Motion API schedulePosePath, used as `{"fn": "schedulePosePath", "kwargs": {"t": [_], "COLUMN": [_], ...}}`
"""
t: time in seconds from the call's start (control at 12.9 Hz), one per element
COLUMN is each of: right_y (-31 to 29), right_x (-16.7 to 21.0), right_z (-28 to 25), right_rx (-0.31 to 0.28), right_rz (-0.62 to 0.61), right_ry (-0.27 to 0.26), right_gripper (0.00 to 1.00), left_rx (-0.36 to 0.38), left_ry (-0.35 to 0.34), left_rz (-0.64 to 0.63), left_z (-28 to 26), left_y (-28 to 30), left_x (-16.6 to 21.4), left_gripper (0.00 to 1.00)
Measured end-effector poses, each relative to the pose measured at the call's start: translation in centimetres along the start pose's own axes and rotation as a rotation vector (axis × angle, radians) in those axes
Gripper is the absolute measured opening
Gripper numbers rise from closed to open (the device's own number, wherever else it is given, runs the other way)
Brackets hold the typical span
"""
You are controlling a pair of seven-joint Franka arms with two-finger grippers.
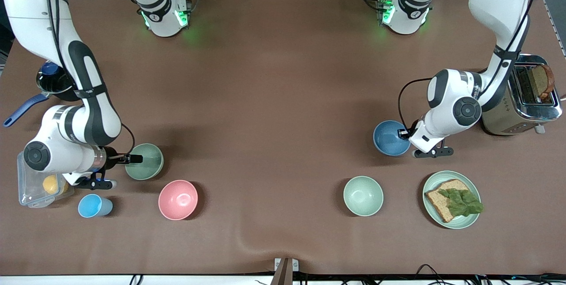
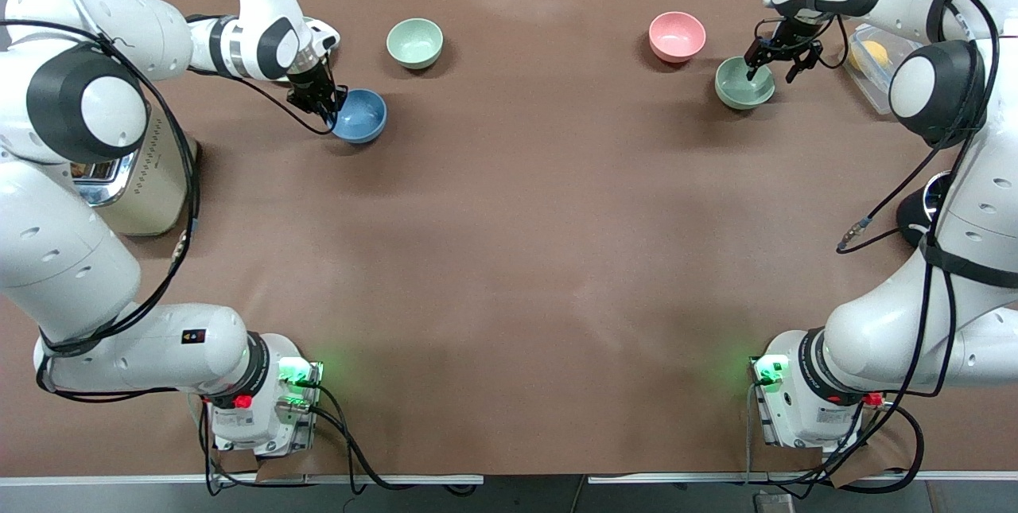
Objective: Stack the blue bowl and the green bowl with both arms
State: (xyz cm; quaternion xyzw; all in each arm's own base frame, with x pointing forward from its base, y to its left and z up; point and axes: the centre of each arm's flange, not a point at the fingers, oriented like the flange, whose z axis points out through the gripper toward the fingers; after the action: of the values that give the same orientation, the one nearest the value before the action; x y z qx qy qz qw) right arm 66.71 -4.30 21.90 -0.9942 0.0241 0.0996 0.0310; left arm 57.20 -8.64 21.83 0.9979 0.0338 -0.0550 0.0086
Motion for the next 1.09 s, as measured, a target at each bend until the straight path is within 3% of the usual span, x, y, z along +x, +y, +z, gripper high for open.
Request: {"fn": "schedulePosePath", "kwargs": {"t": [0.16,0.7,1.09], "right_y": [0.0,-0.6,-4.1], "right_x": [0.1,0.2,-0.6], "right_z": [1.5,2.6,-0.2], "right_rx": [-0.001,0.003,0.019], "right_rz": [-0.001,-0.006,-0.045], "right_ry": [0.01,0.025,-0.005], "right_gripper": [0.94,0.11,0.06], "left_rx": [-0.002,-0.005,-0.006], "left_ry": [0.006,0.021,0.064], "left_rz": [0.004,0.003,0.0], "left_z": [-0.4,-1.0,-4.5], "left_y": [0.3,0.3,0.4], "left_x": [0.1,0.5,1.6], "left_gripper": [0.04,0.04,0.04]}}
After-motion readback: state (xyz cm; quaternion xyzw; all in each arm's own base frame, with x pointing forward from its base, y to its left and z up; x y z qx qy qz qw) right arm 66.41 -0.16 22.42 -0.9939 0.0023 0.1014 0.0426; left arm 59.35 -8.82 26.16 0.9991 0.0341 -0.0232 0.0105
